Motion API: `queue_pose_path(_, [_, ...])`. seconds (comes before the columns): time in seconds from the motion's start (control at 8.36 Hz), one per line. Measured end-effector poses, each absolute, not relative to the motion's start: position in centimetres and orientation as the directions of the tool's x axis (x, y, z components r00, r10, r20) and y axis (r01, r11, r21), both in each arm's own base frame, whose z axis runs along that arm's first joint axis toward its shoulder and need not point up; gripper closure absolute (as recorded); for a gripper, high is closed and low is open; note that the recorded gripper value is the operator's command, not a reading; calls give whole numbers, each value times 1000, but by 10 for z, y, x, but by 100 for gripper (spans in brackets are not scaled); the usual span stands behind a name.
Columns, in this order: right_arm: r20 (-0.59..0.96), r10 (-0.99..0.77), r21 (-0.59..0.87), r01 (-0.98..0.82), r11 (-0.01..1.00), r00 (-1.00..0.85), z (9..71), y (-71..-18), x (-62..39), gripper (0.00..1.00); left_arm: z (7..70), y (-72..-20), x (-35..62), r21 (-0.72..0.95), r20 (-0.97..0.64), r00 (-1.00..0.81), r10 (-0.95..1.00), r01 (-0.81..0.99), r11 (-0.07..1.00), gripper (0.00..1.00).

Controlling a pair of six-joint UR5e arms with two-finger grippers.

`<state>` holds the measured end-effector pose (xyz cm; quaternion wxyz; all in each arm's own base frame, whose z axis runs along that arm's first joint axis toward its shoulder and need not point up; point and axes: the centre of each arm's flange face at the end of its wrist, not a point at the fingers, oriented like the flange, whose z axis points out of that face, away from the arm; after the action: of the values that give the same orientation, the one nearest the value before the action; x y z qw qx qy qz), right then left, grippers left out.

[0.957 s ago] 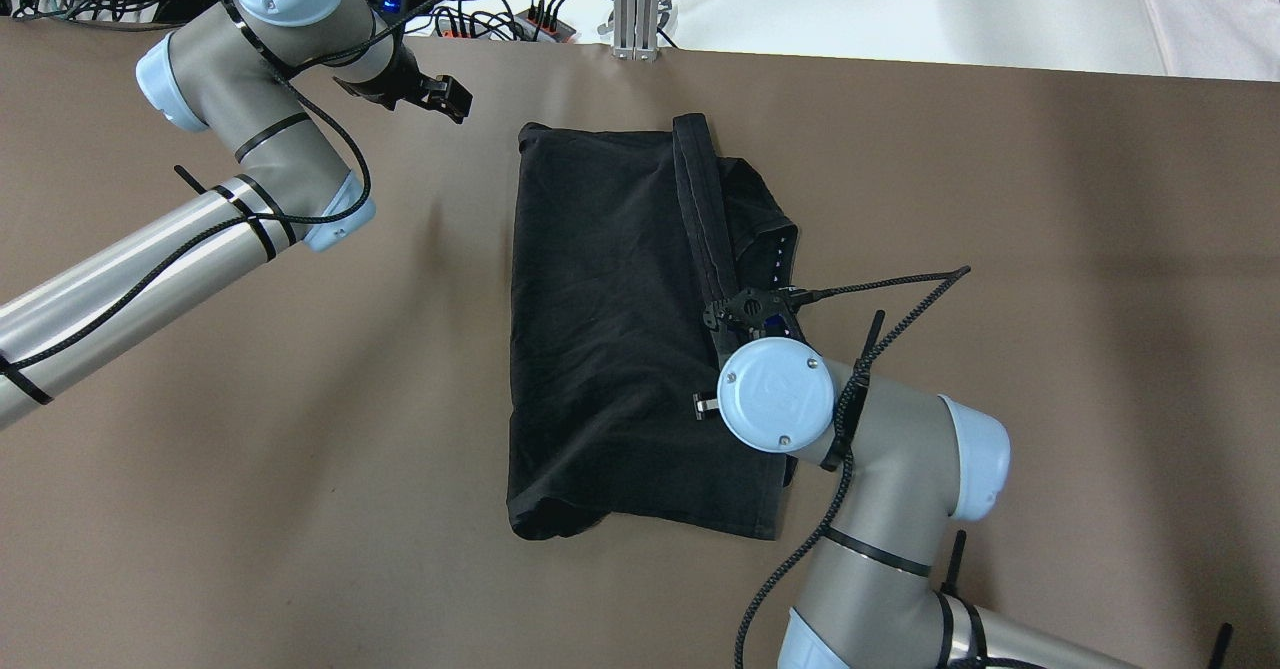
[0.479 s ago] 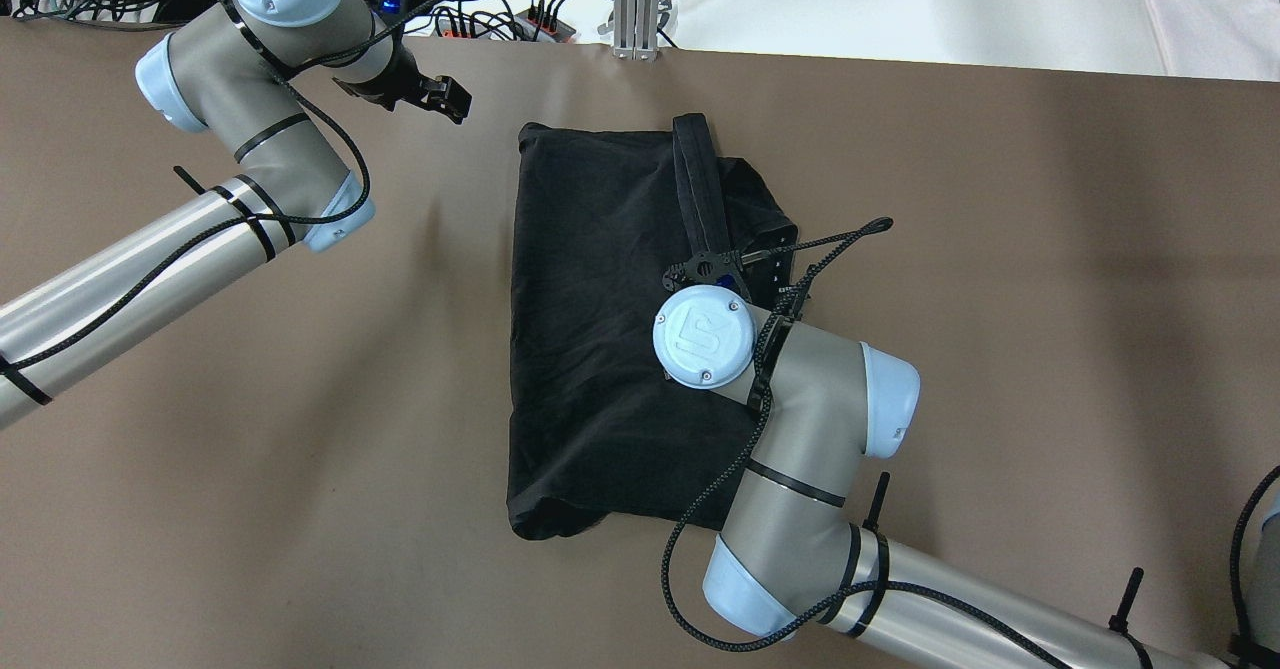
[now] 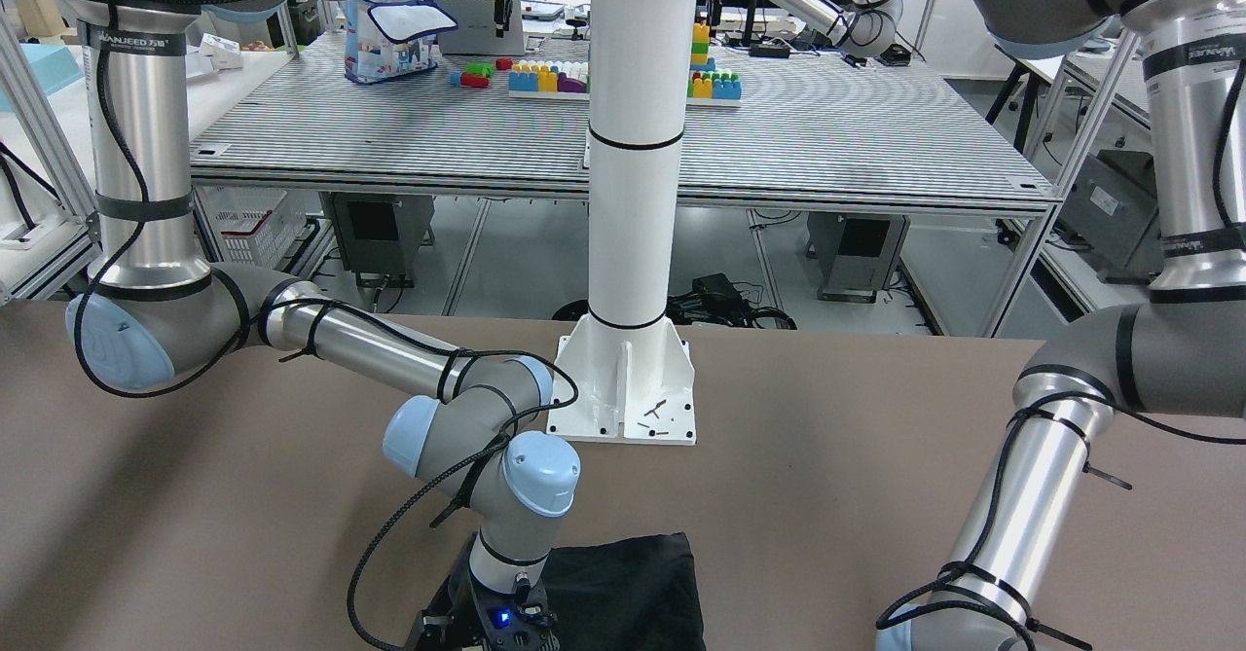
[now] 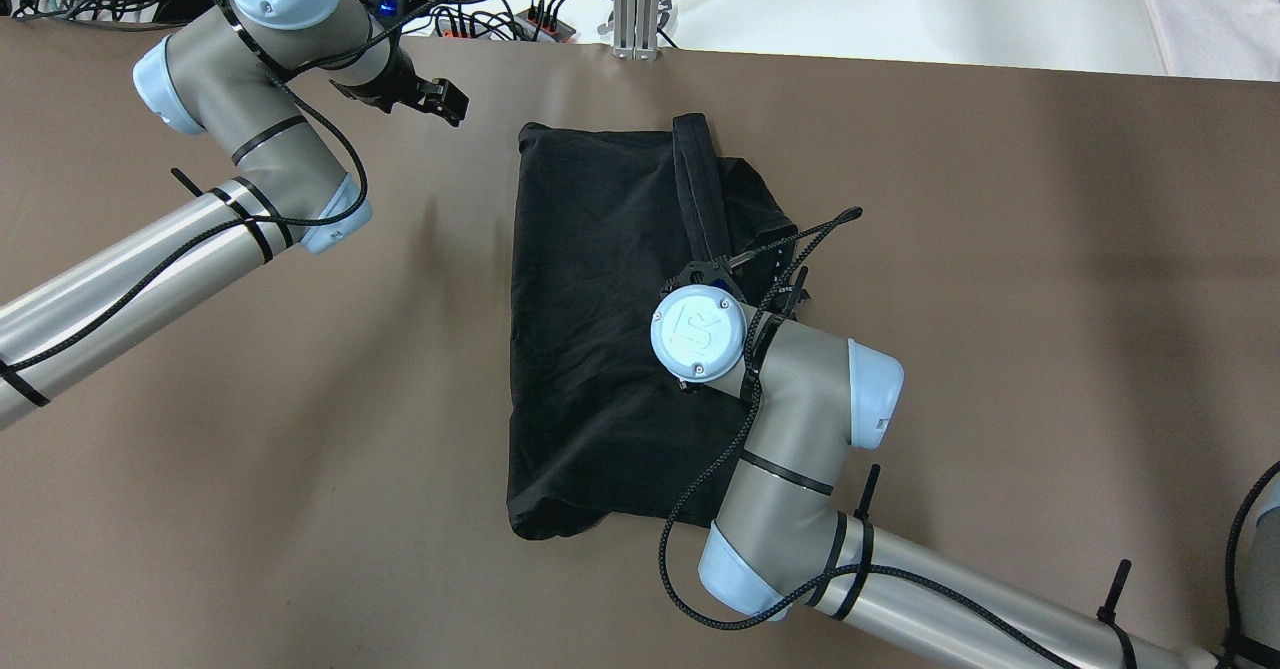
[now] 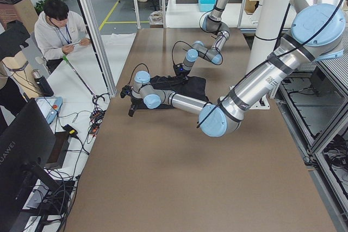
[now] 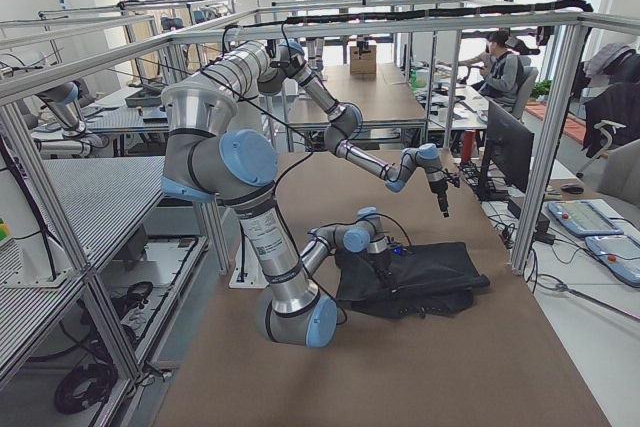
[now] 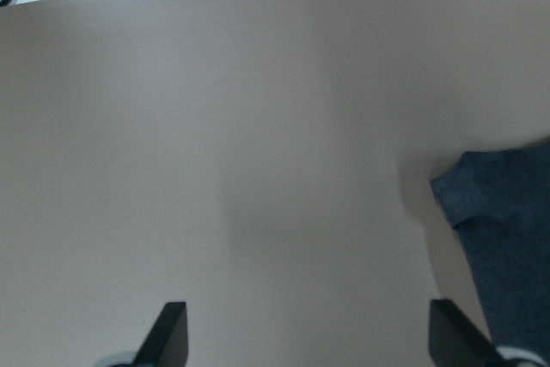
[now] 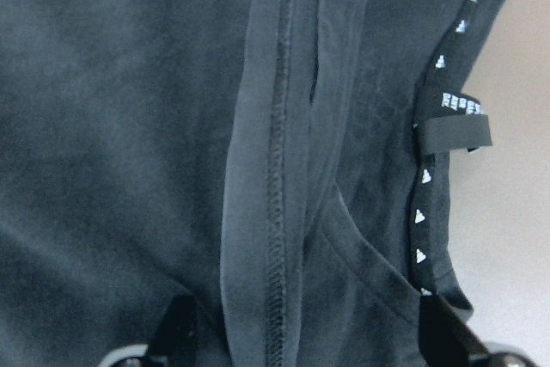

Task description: Fold clothes

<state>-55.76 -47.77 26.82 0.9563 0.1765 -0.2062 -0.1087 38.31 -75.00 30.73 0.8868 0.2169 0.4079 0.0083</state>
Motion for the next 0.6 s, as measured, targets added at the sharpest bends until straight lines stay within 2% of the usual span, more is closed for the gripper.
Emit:
queue_pose_path(0.24, [331, -313, 399, 168, 902, 890, 274, -492, -551, 19, 308, -750, 383, 394, -718, 668, 194, 160, 905, 0])
queue_pose_path(0.6, [301, -342, 410, 203, 889, 890, 283, -530, -515, 20, 307, -750, 383, 396, -717, 669, 196, 159, 904, 0])
